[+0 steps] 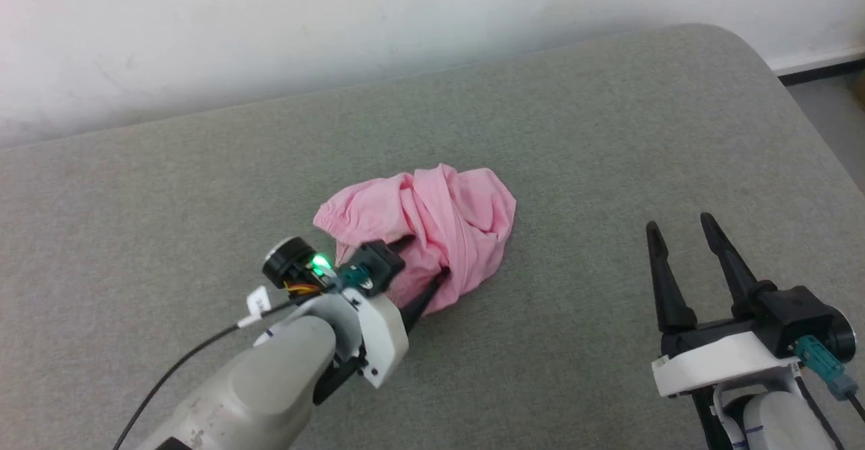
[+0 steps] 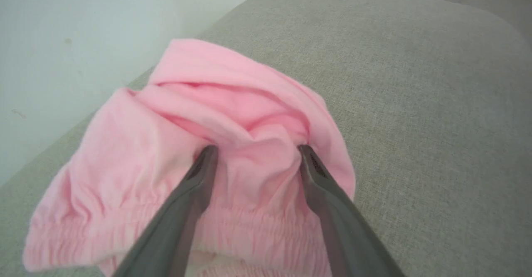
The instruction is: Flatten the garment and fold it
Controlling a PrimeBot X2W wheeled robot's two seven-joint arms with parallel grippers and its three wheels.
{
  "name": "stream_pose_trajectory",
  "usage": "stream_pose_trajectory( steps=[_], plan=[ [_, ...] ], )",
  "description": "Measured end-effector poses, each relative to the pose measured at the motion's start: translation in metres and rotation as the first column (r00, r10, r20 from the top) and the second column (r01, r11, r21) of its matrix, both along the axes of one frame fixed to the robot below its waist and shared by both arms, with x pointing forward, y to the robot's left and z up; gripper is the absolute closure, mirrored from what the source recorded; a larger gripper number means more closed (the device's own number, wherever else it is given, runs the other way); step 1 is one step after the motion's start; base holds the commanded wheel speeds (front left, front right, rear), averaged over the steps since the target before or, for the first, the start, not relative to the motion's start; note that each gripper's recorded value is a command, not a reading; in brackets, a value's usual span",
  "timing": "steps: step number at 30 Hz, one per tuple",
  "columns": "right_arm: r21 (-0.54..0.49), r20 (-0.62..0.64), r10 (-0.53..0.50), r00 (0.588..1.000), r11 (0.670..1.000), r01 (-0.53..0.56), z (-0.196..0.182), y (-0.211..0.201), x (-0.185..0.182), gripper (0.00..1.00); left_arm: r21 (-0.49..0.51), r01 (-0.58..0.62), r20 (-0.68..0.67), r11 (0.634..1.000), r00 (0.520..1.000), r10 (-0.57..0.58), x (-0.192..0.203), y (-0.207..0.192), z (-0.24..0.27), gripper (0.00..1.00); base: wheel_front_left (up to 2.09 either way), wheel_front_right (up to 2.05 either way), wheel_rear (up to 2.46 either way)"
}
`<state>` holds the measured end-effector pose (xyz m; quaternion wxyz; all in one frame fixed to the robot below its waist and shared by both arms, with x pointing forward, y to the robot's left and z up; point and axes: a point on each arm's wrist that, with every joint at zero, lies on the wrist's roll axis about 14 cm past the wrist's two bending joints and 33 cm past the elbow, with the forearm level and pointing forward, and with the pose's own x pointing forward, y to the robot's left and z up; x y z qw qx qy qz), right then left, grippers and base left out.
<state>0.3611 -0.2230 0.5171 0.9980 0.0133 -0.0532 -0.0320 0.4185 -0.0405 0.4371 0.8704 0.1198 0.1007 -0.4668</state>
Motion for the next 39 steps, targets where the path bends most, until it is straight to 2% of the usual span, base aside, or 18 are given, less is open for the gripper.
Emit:
stream_pose_trajectory(
  steps=[5, 8, 12, 15, 23, 25, 31, 37, 39],
  plan=[
    [-0.008, 0.0, 0.014, 1.0, 1.0, -0.014, 0.0, 0.004, 0.001, 0.0, -0.112, -0.118, 0.024, 0.987, 0.992, 0.121, 0.018, 0.017, 0.029, 0.0, 0.0, 0.0, 0.0],
    [-0.016, 0.003, 0.038, 0.999, 0.999, -0.038, 0.0, 0.012, 0.002, 0.0, -0.216, -0.223, 0.045, 0.95, 0.97, 0.238, 0.029, 0.037, 0.059, 0.0, 0.0, 0.0, 0.0],
    [-0.011, 0.015, 0.073, 0.997, 0.997, -0.073, 0.004, 0.023, 0.002, 0.0, -0.362, -0.361, 0.095, 0.859, 0.903, 0.42, 0.034, 0.084, 0.107, 0.0, 0.0, 0.0, 0.0],
    [-0.005, 0.022, 0.106, 0.994, 0.994, -0.106, 0.005, 0.034, 0.002, 0.0, -0.44, -0.446, 0.092, 0.78, 0.841, 0.533, 0.021, 0.121, 0.124, 0.0, 0.0, 0.0, 0.0],
    [0.004, 0.024, 0.176, 0.984, 0.984, -0.177, 0.005, 0.058, -0.005, 0.0, -0.528, -0.616, 0.011, 0.585, 0.684, 0.73, -0.04, 0.178, 0.118, 0.0, 0.0, 0.0, 0.0],
    [0.008, 0.031, 0.192, 0.981, 0.981, -0.193, 0.007, 0.063, -0.006, 0.0, -0.537, -0.642, 0.001, 0.546, 0.647, 0.762, -0.053, 0.187, 0.116, 0.0, 0.0, 0.0, 0.0],
    [0.007, 0.057, 0.229, 0.972, 0.973, -0.23, 0.014, 0.076, -0.01, 0.0, -0.497, -0.694, 0.004, 0.52, 0.598, 0.801, -0.082, 0.191, 0.096, 0.0, 0.0, 0.0, 0.0],
    [0.007, 0.059, 0.234, 0.97, 0.972, -0.235, 0.015, 0.077, -0.008, 0.0, -0.463, -0.693, 0.01, 0.552, 0.619, 0.785, -0.086, 0.187, 0.083, 0.0, 0.0, 0.0, 0.0],
    [0.008, 0.056, 0.236, 0.97, 0.972, -0.237, 0.014, 0.078, -0.007, 0.0, -0.438, -0.685, 0.011, 0.582, 0.643, 0.766, -0.087, 0.183, 0.075, 0.0, 0.0, 0.0, 0.0]
  ],
)
